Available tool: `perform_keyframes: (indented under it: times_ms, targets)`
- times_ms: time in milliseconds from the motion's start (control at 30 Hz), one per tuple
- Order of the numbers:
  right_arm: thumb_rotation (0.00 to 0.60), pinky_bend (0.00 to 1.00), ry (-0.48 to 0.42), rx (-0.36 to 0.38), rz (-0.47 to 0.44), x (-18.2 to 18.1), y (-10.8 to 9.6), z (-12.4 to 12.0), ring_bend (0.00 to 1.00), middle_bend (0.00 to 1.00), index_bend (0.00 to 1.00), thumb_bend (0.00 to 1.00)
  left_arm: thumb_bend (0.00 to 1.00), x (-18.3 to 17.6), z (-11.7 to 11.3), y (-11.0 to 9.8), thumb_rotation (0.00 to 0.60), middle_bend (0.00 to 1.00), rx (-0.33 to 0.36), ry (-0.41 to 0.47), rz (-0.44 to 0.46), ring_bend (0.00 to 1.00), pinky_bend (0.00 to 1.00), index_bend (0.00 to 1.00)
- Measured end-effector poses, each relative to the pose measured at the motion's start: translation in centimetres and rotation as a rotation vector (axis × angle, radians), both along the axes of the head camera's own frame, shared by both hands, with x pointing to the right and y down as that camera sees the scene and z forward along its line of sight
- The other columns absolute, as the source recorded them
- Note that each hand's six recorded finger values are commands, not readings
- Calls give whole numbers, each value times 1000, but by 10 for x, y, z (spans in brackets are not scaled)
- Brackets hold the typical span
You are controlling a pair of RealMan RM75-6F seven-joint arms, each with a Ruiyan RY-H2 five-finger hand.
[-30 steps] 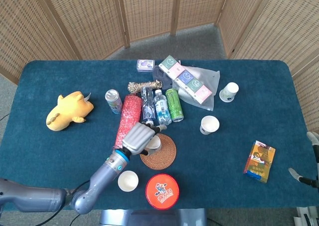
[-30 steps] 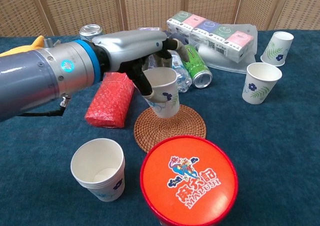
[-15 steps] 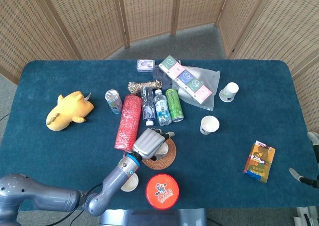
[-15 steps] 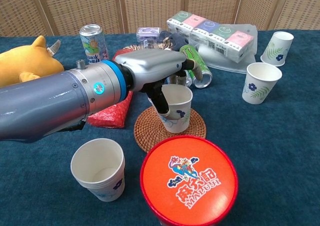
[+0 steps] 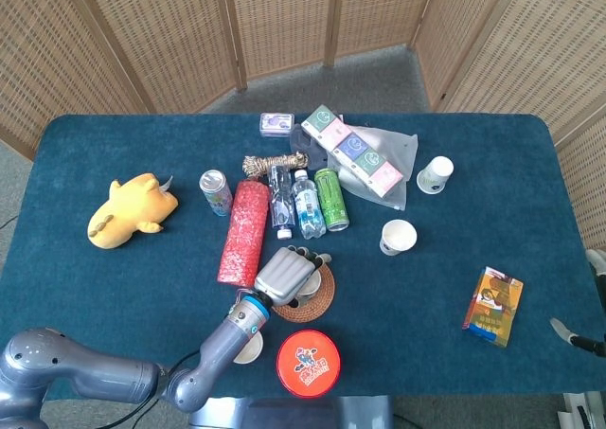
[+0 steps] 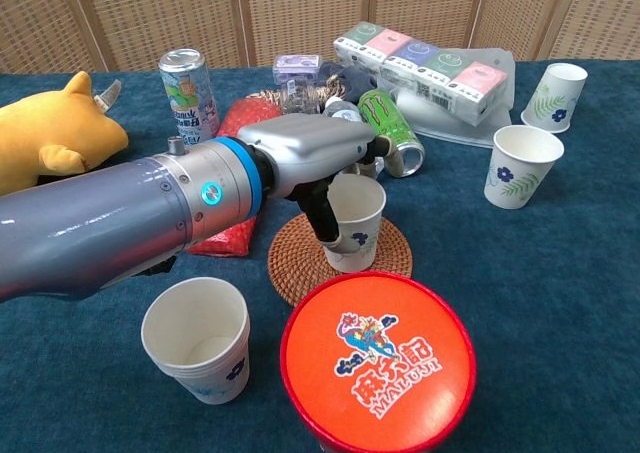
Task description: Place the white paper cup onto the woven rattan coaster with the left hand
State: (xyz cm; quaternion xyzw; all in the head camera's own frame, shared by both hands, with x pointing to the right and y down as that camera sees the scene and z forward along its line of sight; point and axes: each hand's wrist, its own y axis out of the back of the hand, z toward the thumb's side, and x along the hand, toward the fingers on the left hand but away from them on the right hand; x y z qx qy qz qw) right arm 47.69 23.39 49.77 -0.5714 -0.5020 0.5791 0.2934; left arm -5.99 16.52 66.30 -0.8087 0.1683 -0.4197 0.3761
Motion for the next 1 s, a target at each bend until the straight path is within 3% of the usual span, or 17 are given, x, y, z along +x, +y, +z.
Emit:
perform_keyframes:
  times_ms: [67,133,433,733,1000]
  targets:
    - [600,298,-1,0,-1,0,0,0,0,0,0,181,276,-1,0,1,600,72,-7,-8,1,84,340,133]
    - [600,298,-1,-1,-2,0,0,0,0,0,0,180,274,-1,0,2,600,0,-16,-15,1,3,289,92]
    - [600,299,2,-3,-5,-1,1,1,0,0,0,181,274,-6,-7,0,600,0,-29,-34,3,0,192,0]
    - [600,298,6,-5,-14,-3,3,1,0,0,0,181,274,-29,-37,-23,600,0,71,-20,-25,0,124,0]
    - [600,298,17,-18,-28,-7,4,5,0,0,0,180,274,-73,-74,-44,600,0,189,16,-53,0,108,0]
